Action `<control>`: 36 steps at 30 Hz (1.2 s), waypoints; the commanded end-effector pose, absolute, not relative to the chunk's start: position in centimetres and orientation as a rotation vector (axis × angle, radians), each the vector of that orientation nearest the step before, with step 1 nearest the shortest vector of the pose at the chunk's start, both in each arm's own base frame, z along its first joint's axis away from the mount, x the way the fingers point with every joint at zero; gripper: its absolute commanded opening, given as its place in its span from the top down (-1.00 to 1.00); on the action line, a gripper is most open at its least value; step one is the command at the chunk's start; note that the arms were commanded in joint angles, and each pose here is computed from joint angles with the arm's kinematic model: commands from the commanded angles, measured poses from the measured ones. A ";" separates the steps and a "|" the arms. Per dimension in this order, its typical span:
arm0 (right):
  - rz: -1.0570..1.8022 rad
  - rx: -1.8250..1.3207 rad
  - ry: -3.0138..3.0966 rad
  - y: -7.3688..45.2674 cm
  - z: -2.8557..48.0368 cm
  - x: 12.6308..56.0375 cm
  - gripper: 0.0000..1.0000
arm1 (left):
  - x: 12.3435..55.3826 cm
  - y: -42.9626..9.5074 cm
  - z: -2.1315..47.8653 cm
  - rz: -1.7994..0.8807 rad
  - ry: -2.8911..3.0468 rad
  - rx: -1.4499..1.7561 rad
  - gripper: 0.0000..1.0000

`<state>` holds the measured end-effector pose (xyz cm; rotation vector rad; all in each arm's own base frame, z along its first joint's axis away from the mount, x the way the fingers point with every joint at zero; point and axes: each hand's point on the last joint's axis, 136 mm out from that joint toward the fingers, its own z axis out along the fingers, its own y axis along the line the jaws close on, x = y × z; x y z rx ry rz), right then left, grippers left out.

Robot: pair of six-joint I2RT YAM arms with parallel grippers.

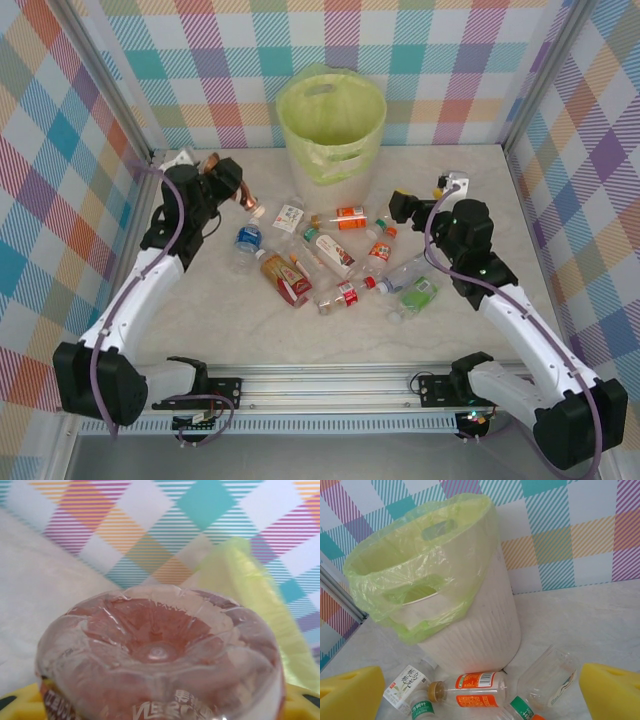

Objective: Put the plastic bottles in the bin

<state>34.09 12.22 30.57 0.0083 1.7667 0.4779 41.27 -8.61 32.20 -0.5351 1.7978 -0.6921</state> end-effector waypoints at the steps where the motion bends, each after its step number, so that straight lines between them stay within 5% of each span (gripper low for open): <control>1: 0.466 0.036 1.743 11.6 31.0 33.8 -0.99 | 42.8 -12.3 37.7 -0.802 1.687 -0.322 -0.07; 11: 0.431 0.044 1.746 10.8 31.1 33.0 -0.99 | 45.8 -14.4 44.5 -0.669 1.459 -0.122 -0.06; 26: 0.528 0.047 1.760 11.8 31.4 32.5 -0.99 | 53.5 -20.7 46.2 -0.731 1.483 -0.052 -0.10; 36: 0.509 0.028 1.780 11.4 31.5 31.3 -0.99 | 56.4 -22.6 42.6 -0.604 1.619 0.005 -0.12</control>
